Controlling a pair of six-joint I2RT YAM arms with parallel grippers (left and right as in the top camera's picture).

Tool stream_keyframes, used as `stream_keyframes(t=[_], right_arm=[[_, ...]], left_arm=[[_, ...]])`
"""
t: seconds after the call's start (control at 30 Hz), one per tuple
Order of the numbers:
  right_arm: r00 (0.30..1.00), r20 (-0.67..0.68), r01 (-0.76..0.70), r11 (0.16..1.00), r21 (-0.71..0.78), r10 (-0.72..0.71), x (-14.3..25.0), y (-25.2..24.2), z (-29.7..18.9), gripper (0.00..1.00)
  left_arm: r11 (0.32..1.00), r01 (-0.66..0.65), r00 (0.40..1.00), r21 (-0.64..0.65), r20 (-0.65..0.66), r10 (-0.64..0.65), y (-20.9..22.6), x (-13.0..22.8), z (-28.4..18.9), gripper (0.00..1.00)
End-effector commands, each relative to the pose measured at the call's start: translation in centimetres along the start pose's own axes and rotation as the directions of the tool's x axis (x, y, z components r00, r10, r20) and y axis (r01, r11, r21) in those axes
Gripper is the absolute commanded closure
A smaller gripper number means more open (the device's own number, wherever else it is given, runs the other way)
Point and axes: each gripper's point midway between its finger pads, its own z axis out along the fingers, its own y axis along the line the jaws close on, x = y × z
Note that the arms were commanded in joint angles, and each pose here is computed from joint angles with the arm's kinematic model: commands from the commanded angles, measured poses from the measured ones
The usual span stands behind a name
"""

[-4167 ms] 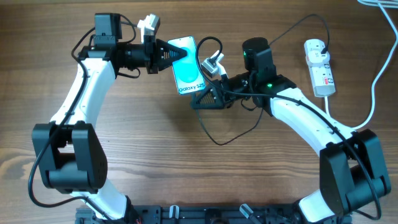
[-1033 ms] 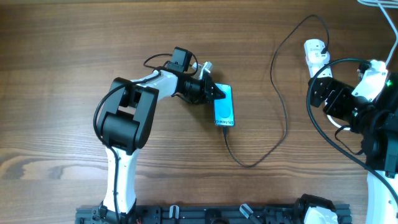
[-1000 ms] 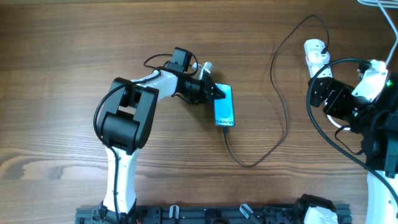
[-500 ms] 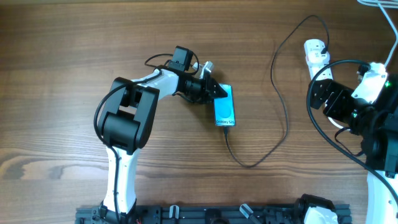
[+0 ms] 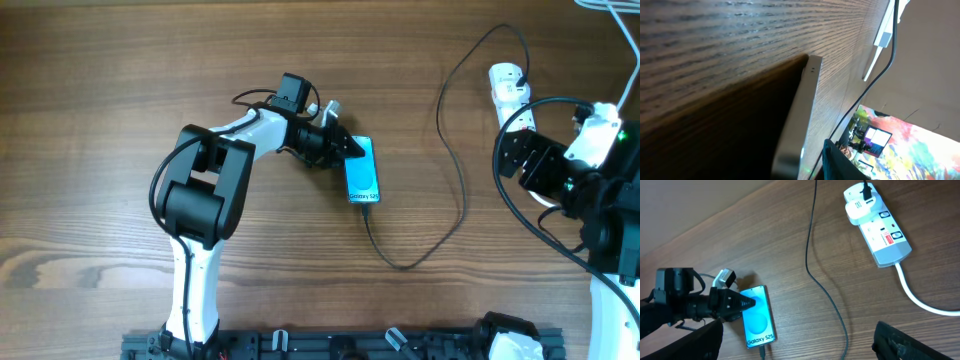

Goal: Plug charger to phone and switch on socket
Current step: 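Lay the phone flat on the table and open the left gripper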

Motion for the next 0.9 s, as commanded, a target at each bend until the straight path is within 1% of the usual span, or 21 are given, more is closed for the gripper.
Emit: stream_keyframes(t=[0.0,0.13,0.23,0.67,0.87], right_arm=[[1.000,0.017,-0.005,1.000,0.016,0.005,-0.5,-0.1,-0.3,0.03],[1.000,0.014,-0.007,1.000,0.016,0.006,-0.4,-0.2,-0.3,0.03],[1.000,0.015,-0.007,1.000,0.019,0.006,-0.5,-0.2,-0.3,0.03],[1.000,0.006,-0.010,1.000,0.029,0.010,-0.4,-0.4,-0.1,0.02],[0.998,-0.046,-0.028,0.998,0.056,0.031,0.3,-1.2,0.8,0.01]], left_arm=[[0.942,0.213,0.974,-0.259,0.128,-0.185,8.9,-0.8,-0.1,0.70],[0.922,0.268,0.959,-0.280,0.172,-0.226,9.7,-1.2,-0.5,0.71],[0.920,0.282,0.953,-0.272,0.187,-0.237,9.6,-1.6,-0.6,0.70],[0.925,0.285,0.948,-0.251,0.219,-0.232,9.6,-2.6,-1.2,0.70],[0.935,0.267,0.948,-0.235,0.239,-0.211,9.3,-3.4,-1.4,0.71]])
